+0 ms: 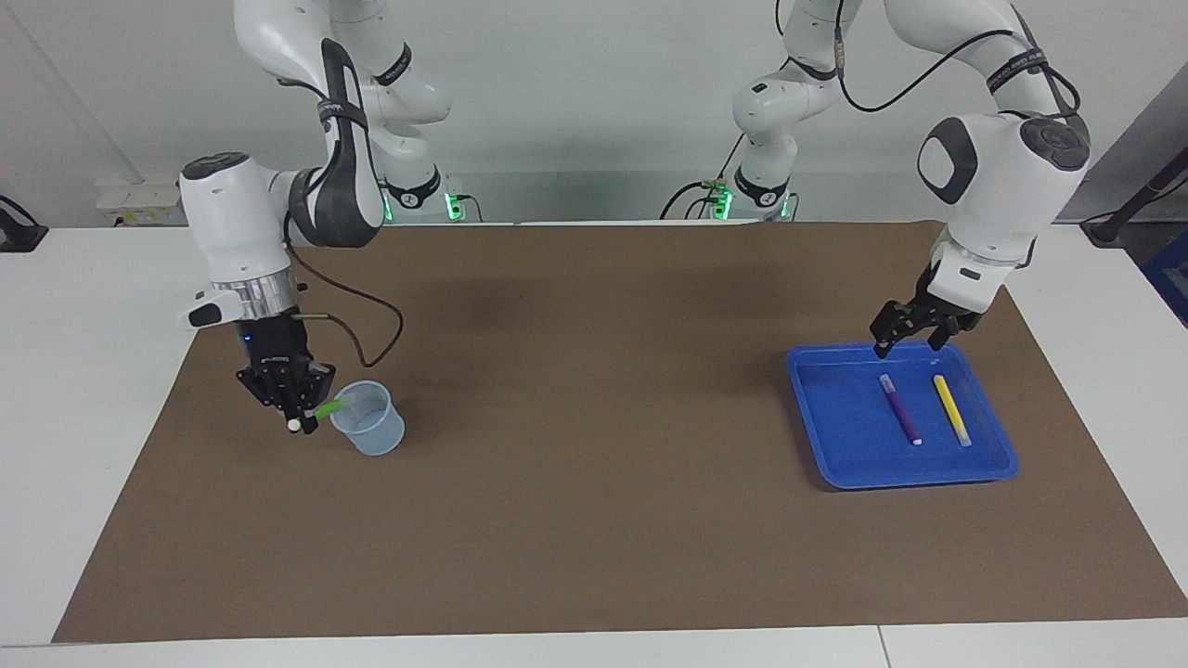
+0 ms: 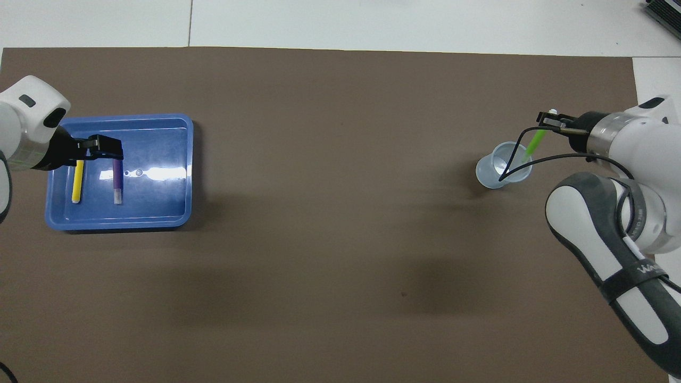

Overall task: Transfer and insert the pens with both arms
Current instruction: 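Lower the green pen into the white cup while the left gripper reaches the purple pen, then release the green pen in the cup while the left gripper grasps the purple pen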

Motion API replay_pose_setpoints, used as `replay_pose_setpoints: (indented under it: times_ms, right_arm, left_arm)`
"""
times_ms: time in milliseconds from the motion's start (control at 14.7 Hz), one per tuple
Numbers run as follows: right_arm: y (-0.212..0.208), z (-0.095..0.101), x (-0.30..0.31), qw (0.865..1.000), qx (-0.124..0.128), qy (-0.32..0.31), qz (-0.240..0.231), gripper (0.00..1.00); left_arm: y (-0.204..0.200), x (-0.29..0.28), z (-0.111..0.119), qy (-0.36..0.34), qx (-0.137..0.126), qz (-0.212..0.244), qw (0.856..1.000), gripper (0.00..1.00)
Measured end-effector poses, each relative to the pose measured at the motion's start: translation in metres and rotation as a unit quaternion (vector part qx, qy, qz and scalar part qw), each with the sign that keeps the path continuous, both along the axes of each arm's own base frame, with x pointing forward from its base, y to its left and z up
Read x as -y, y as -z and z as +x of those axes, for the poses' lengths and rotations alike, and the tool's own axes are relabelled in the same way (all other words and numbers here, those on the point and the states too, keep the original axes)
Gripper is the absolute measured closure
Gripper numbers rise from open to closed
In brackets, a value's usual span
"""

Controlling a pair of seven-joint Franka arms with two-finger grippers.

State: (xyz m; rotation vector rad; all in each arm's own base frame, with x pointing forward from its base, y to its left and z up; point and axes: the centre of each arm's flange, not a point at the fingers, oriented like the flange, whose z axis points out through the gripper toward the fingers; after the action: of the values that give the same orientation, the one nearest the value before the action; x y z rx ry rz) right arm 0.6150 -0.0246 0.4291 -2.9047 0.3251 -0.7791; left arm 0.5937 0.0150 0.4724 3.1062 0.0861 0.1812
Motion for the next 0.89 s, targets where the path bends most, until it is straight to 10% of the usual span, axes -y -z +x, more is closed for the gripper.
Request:
replay_pose_setpoints:
  times_ms: [886]
  right_arm:
    - [0.015, 0.004, -0.027, 1.000, -0.010, 0.017, 0.021, 0.82]
  left_arm:
    - [0.079, -0.037, -0.003, 0.009, 0.024, 0.016, 1.000, 0.16]
